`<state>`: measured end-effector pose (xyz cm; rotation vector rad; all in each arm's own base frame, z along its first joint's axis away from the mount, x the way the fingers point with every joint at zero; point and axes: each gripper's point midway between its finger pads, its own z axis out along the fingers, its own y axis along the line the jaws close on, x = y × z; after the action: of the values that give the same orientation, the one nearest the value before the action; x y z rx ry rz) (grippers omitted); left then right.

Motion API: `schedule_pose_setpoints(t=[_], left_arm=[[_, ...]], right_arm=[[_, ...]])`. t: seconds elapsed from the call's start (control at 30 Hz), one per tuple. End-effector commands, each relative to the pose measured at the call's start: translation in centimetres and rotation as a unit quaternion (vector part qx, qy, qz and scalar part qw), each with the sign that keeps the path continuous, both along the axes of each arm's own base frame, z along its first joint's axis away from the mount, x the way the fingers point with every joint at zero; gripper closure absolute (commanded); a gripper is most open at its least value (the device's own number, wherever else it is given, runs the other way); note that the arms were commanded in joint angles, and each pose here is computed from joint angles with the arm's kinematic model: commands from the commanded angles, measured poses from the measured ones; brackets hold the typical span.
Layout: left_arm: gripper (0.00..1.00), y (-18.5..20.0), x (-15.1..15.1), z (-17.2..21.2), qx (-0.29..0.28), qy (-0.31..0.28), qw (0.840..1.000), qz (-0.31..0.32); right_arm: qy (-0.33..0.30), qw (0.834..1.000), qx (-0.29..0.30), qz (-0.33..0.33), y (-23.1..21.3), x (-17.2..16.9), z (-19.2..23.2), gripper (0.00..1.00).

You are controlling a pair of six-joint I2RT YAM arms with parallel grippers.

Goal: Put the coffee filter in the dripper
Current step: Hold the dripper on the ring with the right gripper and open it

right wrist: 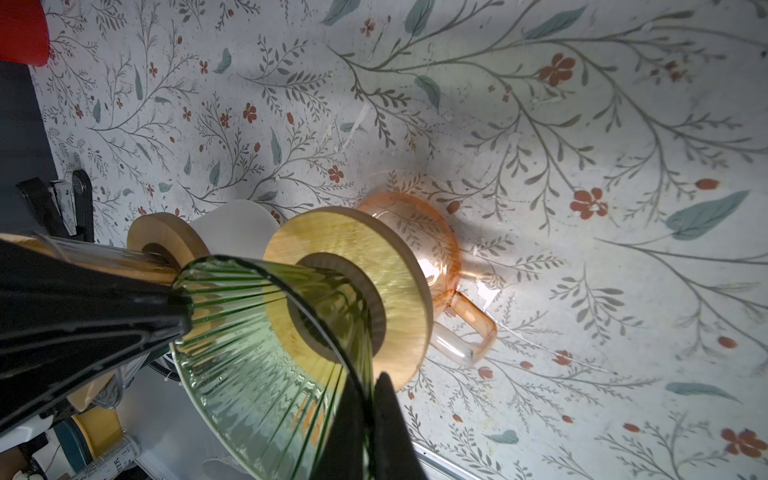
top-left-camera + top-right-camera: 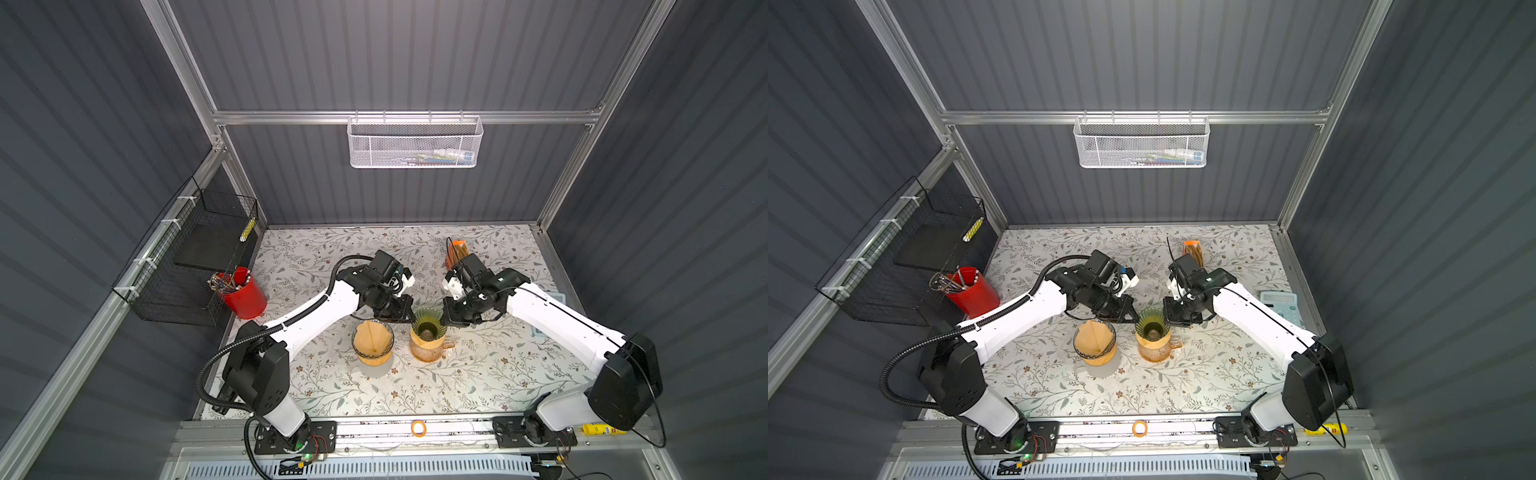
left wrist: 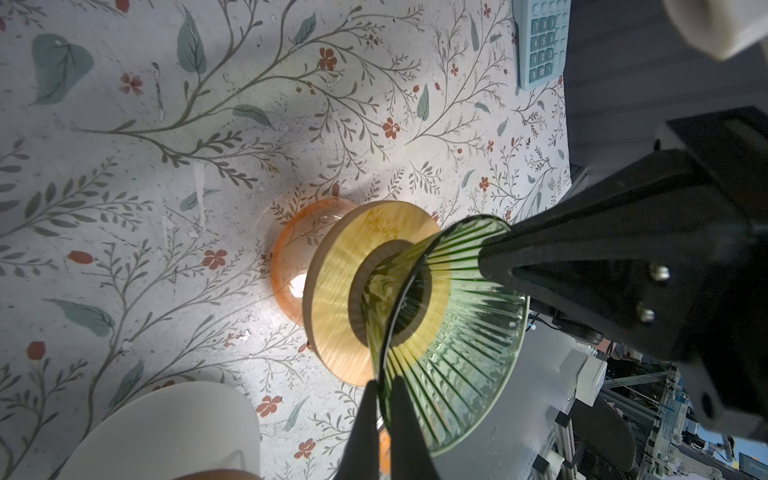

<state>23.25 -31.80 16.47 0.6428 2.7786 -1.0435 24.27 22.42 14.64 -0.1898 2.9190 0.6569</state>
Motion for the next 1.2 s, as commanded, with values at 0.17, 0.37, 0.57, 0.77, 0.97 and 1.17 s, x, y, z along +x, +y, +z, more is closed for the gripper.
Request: schedule_pose_setpoints(t=[0.17, 0.37, 0.57, 0.77, 0.97, 1.17], left_arm=[[0.93, 0.2, -2.2, -2.9, 0.035, 0.03, 0.998, -0.035], [0.94, 0.1, -1.9, -2.5, 0.036, 0.016, 0.999, -0.031], [0.94, -0.1, -1.5, -1.9, 0.033, 0.005, 0.999, -0.027], [0.92, -0.4, -0.8, -0.2, 0.023, -0.017, 0.999, -0.021], [0.89, -0.5, -0.6, 0.6, 0.015, -0.025, 0.999, -0.019], [0.86, -0.4, -0.5, 0.8, 0.017, -0.032, 0.999, -0.017]], right_arm=[[0.02, 0.998, -0.053, -0.002, -1.4, -0.4, -3.2, 1.0], [0.016, 0.999, -0.052, -0.003, -1.3, -0.2, -3.1, 1.0], [0.012, 0.999, -0.047, -0.002, -1.0, 0.1, -2.5, 1.0], [0.0, 0.999, -0.04, 0.001, -0.7, 0.5, -1.1, 1.0], [-0.006, 1.0, -0.03, 0.001, -0.3, 0.9, -0.3, 0.96], [-0.008, 1.0, -0.02, -0.001, 0.0, 1.0, 0.2, 0.92]])
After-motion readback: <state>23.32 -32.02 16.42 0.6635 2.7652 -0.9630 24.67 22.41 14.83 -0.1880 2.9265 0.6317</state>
